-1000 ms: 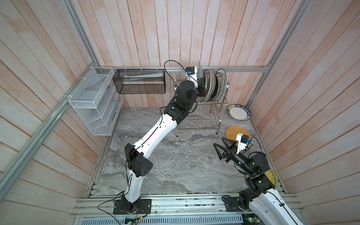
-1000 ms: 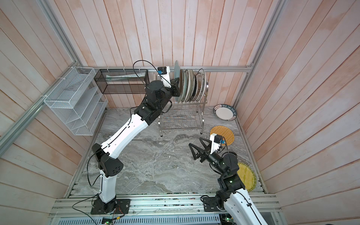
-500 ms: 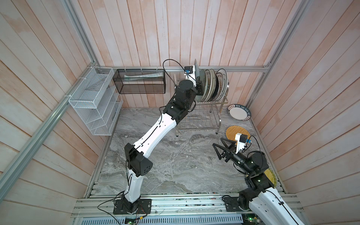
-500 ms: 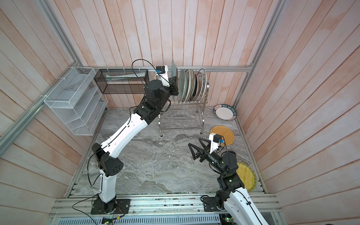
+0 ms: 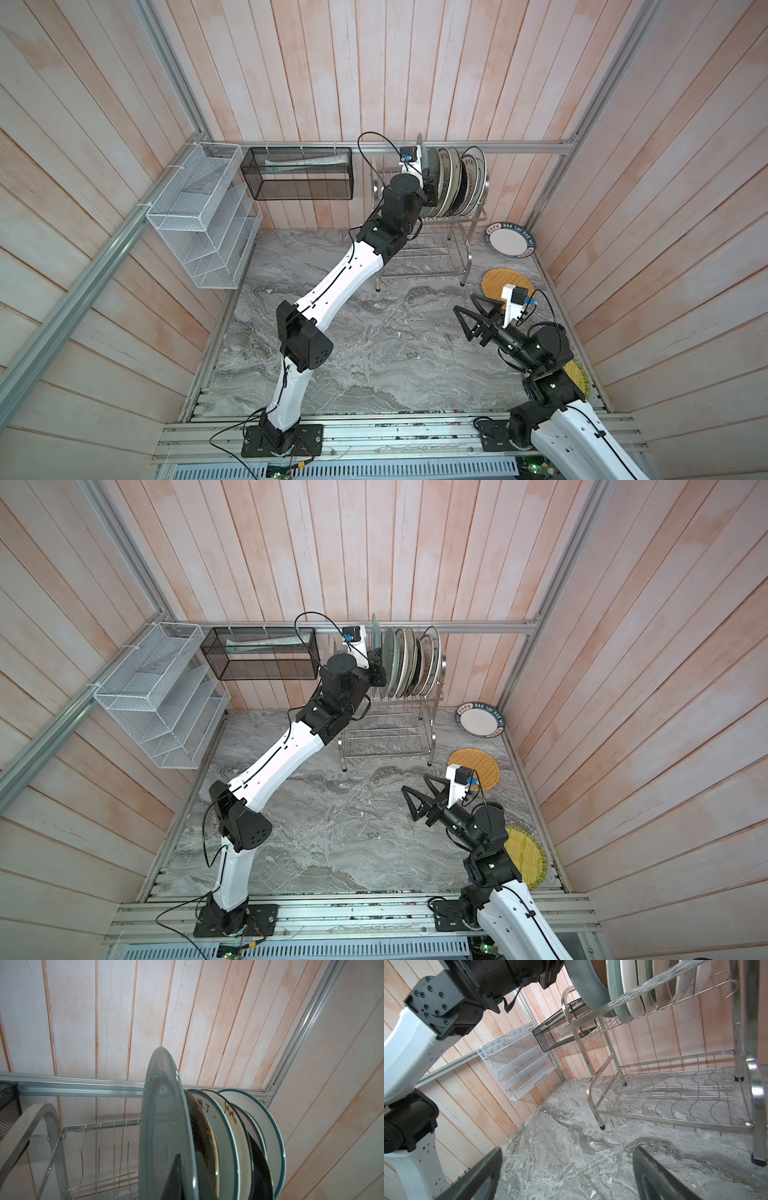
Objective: Load plates into a dish rack
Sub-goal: Place the plate on the dish rack.
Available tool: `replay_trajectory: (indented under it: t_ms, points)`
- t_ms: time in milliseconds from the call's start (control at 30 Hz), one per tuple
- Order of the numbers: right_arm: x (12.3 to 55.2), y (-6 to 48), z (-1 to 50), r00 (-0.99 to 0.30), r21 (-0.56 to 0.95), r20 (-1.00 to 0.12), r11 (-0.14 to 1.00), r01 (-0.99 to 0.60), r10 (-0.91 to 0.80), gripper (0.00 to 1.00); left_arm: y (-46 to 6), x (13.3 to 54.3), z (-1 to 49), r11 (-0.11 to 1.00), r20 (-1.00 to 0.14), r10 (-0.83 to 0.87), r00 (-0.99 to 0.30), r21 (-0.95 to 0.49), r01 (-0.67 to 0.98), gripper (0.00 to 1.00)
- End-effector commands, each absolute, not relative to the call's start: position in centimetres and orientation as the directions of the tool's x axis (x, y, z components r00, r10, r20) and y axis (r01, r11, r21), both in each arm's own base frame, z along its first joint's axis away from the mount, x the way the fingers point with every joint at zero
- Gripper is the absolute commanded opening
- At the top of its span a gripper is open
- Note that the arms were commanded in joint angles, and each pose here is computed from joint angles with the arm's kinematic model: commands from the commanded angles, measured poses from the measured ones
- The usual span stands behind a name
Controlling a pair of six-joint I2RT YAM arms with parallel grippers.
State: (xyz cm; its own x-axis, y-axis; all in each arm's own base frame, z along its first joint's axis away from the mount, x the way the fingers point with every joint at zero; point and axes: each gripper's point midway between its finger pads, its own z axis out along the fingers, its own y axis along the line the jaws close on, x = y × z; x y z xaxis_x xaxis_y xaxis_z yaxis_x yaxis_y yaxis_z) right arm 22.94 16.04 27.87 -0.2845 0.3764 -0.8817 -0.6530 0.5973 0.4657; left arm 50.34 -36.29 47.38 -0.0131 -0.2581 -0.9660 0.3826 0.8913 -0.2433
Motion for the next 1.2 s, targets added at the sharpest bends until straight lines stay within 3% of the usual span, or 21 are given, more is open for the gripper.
replay_trajectory:
  t_ms: [0, 667, 733, 867, 1000, 1167]
  points:
    - [22.7, 16.1, 27.5, -0.292, 0.466, -0.882, 0.596, -0.655, 0.369, 0.98, -34.3, 49.3, 53.4, 0.876, -0.919, -0.37, 0.136, -0.296, 0.381, 0.0]
    - [22.8, 16.0, 27.6, -0.3, 0.474, -0.878, 0.598, -0.646, 0.373, 0.98, -36.8, 50.2, 49.1, 0.918, -0.965, -0.227, 0.135, -0.165, 0.36, 0.0]
    - [22.8, 16.0, 27.7, -0.301, 0.476, -0.877, 0.598, -0.645, 0.373, 0.98, -37.0, 50.1, 49.0, 0.915, -0.964, -0.227, 0.135, -0.164, 0.368, 0.07]
    - [22.7, 16.0, 27.8, -0.3, 0.475, -0.878, 0.599, -0.645, 0.372, 0.98, -37.5, 49.9, 49.1, 0.906, -0.963, -0.232, 0.138, -0.162, 0.392, 0.12]
    - [22.8, 16.0, 27.8, -0.3, 0.476, -0.877, 0.599, -0.644, 0.375, 0.98, -37.6, 49.9, 49.3, 0.903, -0.962, -0.235, 0.141, -0.163, 0.399, 0.26]
    - [22.7, 16.0, 27.8, -0.302, 0.477, -0.877, 0.6, -0.643, 0.374, 0.98, -37.5, 49.8, 49.5, 0.903, -0.961, -0.237, 0.143, -0.163, 0.397, 0.26]
